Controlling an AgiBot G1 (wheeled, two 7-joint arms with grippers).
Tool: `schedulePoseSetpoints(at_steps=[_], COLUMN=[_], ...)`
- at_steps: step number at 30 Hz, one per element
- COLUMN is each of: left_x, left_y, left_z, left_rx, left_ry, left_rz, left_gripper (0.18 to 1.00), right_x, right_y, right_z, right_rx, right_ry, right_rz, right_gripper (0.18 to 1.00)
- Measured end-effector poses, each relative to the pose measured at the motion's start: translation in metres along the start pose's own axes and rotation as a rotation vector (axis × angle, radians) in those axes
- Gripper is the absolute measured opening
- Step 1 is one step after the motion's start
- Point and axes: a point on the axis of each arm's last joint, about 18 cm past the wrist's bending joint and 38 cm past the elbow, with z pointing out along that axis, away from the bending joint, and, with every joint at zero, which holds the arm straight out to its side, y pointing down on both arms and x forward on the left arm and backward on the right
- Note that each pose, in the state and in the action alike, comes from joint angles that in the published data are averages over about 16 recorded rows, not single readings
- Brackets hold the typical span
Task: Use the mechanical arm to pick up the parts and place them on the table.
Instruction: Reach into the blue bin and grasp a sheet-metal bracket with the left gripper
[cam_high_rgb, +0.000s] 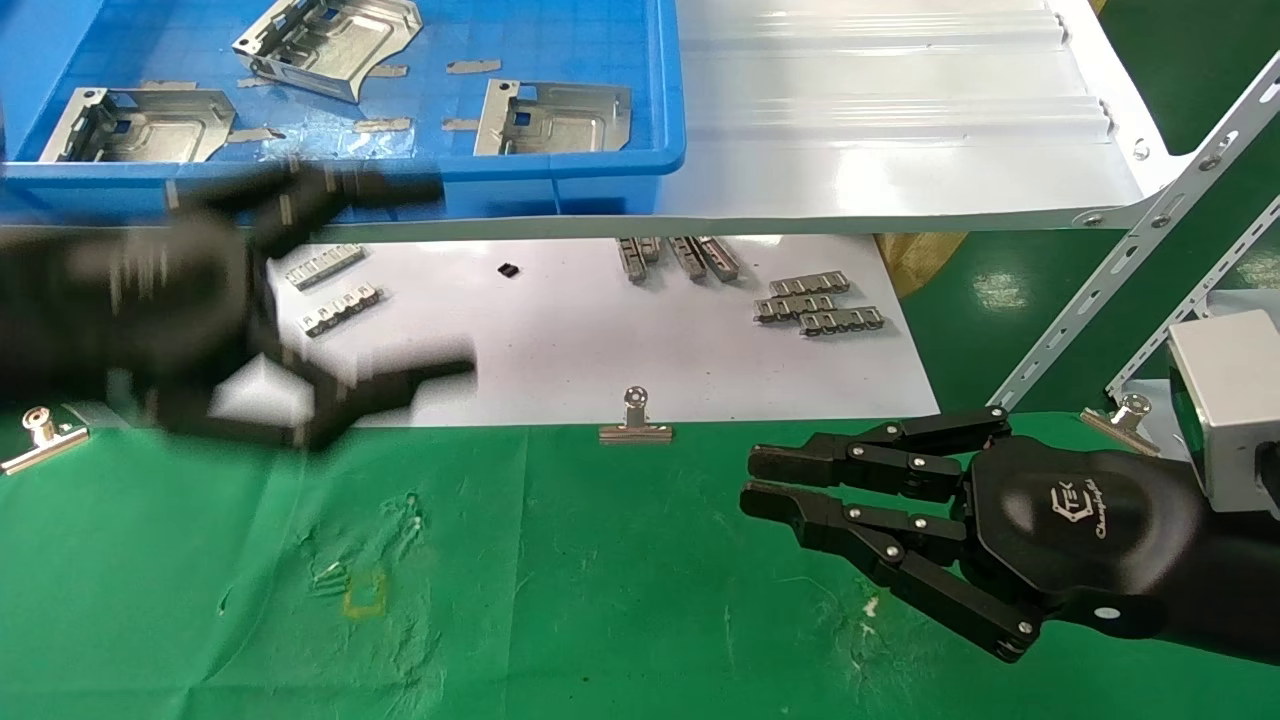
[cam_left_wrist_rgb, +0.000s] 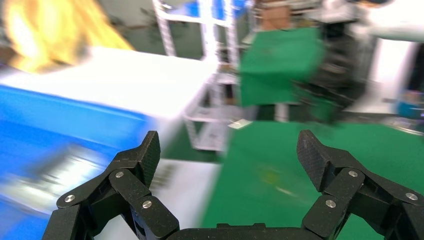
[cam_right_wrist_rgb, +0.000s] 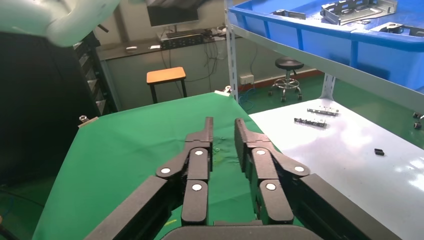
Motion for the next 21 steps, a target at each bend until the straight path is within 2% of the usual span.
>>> schedulePoseSetpoints(at_steps=[6, 11, 16, 21], left_x=[-0.085, -0.143, -0.180, -0.197], left_y=[-0.022, -0.024, -0.014, -0.003], left_z=[0.014, 0.020, 0.017, 0.012], left_rx=[-0.022, -0.098, -0.204, -0.294], left_ry=[-0.227, -0.421, -0.578, -0.670], left_rz=[0.017, 0.008, 0.004, 0.006], left_gripper=[1.001, 1.001, 1.001, 0.999], right_x=[0.000, 0.000, 0.000, 0.000], right_y=[0.000, 0.000, 0.000, 0.000], right_z=[0.000, 0.000, 0.000, 0.000], right_rx=[0.000, 0.000, 0.000, 0.000], right_ry=[0.000, 0.000, 0.000, 0.000], right_rz=[0.000, 0.000, 0.000, 0.000], right_gripper=[0.272, 0.230, 0.206, 0.194])
